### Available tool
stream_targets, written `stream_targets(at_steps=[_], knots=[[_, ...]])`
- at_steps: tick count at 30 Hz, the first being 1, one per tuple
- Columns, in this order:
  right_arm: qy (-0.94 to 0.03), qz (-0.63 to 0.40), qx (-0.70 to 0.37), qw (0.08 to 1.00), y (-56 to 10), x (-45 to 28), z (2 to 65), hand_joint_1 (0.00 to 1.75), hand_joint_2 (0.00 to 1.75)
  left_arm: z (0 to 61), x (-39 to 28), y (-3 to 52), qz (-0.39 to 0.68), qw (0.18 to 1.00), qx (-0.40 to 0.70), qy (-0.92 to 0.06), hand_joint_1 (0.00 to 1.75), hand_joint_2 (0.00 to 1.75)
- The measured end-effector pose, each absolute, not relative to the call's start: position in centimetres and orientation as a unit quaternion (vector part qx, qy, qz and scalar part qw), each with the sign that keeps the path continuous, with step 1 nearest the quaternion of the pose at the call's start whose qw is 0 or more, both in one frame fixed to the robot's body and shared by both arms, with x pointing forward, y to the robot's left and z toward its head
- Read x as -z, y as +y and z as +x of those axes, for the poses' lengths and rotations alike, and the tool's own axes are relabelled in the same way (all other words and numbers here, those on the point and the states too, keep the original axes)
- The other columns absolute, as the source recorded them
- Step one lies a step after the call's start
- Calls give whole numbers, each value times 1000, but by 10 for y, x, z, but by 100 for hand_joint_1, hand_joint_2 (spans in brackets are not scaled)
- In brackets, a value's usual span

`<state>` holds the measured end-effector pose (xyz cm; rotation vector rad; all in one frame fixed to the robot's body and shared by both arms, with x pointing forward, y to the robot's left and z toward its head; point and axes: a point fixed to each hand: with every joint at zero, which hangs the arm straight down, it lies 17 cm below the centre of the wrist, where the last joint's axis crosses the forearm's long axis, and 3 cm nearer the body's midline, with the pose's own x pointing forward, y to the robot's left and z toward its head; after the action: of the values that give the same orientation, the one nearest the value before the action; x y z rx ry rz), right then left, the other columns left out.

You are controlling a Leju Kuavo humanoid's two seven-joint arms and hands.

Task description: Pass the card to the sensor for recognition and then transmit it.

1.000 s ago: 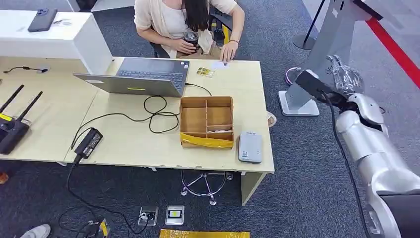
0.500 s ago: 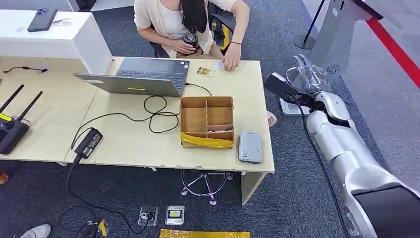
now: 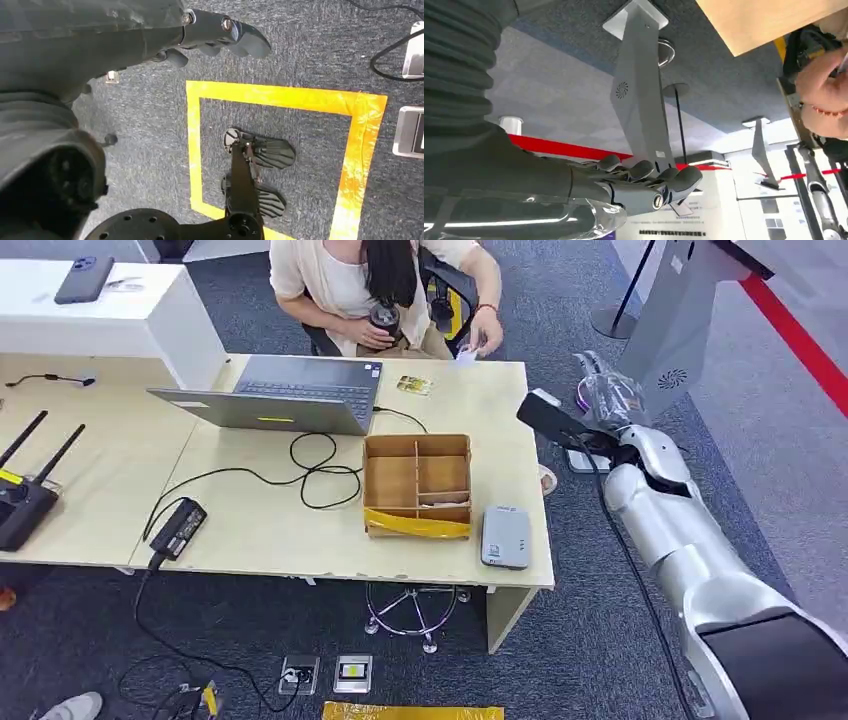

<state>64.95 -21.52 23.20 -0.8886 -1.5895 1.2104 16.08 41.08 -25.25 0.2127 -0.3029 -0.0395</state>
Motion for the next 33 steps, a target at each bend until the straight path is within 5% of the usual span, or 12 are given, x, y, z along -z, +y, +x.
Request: stream_targets(at_steps=[32,33], knots=[[-652,-379,-481,447,-203,-233,647,0,175,157,254,411,106,983,20,-147,0,0],[-653,-380,-479,447,-202,-234,647,157,175,157,254,410,106,983,20,-147,0,0]])
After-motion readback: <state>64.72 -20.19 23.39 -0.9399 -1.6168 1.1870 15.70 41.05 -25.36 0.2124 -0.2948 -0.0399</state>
